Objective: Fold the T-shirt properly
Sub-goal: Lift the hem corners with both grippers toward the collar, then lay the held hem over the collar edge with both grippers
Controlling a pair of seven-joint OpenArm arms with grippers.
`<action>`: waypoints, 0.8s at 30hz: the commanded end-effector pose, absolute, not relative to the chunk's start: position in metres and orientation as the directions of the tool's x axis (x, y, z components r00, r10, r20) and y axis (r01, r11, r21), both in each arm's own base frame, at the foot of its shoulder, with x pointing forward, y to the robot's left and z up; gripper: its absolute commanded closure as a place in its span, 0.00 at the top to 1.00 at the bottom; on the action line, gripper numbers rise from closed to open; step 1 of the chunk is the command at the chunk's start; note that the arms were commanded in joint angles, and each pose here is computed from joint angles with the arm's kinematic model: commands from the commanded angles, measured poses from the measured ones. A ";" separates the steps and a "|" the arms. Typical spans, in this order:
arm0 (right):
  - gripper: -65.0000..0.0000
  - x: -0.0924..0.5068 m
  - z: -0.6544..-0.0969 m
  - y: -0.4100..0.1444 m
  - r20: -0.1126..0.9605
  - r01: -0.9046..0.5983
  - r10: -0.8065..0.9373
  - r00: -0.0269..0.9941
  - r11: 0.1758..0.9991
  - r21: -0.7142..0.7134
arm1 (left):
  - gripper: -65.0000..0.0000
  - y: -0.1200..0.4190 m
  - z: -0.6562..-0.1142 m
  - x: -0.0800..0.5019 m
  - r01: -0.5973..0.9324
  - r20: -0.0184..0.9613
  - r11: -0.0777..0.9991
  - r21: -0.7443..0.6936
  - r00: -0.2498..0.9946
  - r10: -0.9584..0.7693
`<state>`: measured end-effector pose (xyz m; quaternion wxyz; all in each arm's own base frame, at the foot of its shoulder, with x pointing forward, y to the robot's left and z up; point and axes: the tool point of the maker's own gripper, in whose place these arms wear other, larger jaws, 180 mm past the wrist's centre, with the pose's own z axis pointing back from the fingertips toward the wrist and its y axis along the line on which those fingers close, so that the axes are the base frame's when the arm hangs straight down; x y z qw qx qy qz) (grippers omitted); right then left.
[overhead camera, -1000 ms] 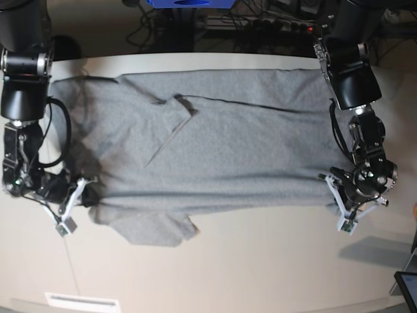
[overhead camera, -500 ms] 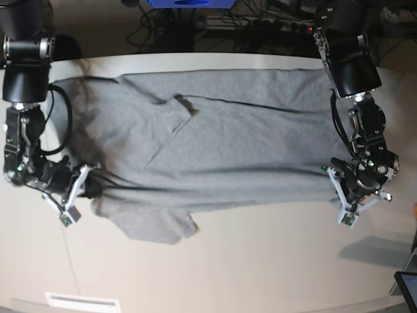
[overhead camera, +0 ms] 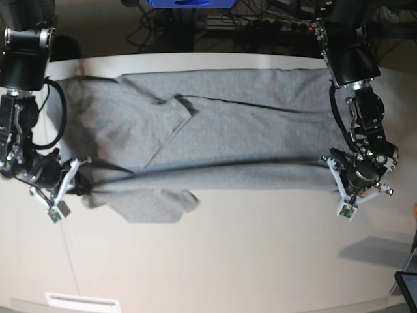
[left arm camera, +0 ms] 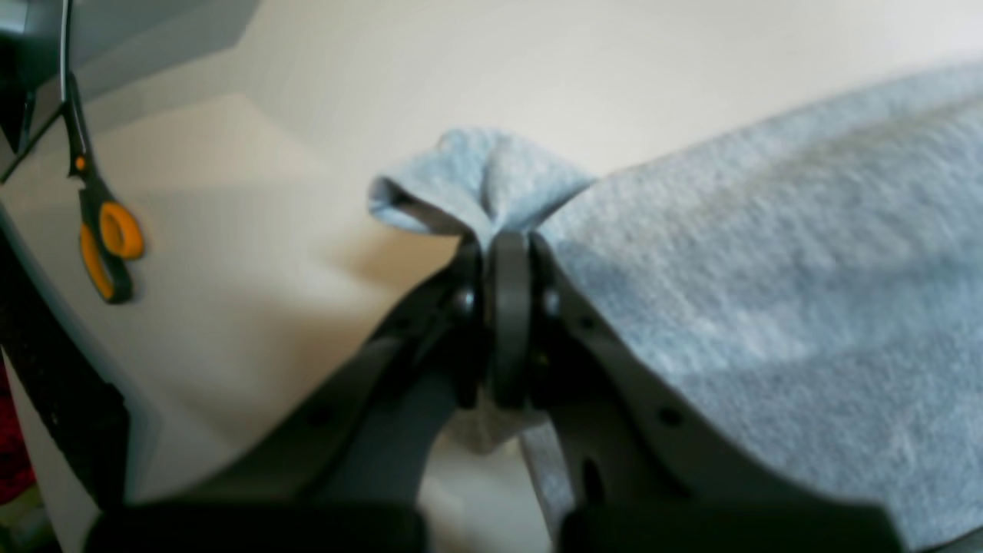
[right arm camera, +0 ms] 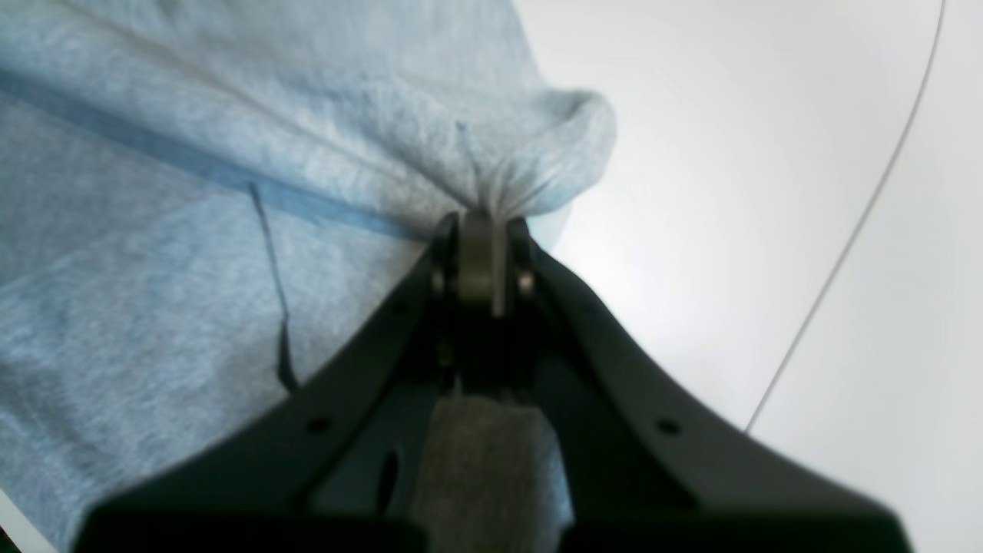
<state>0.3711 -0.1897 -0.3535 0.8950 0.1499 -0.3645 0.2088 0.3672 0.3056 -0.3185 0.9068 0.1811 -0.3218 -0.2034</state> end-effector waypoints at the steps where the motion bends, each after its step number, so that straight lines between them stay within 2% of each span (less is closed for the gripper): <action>1: 0.01 0.380 -0.334 -0.192 0.754 -0.496 0.271 0.599 0.864 0.084 | 0.00 0.311 -0.300 0.373 0.232 0.528 0.837 0.496 0.684 -0.503; 7: 0.01 0.371 -0.338 -0.195 0.724 -0.503 0.305 0.619 0.861 0.068 | 0.00 0.310 -0.291 0.361 0.281 0.459 0.794 0.539 0.693 -0.556; 10: 0.01 0.367 -0.340 -0.195 0.716 -0.506 0.311 0.625 0.860 0.067 | 0.00 0.309 -0.280 0.360 0.269 0.457 0.779 0.566 0.684 -0.568; 24: 0.01 0.342 -0.344 -0.220 0.659 -0.444 0.303 0.688 0.895 0.052 | 0.00 0.308 -0.313 0.319 0.336 0.352 0.761 0.555 0.733 -0.581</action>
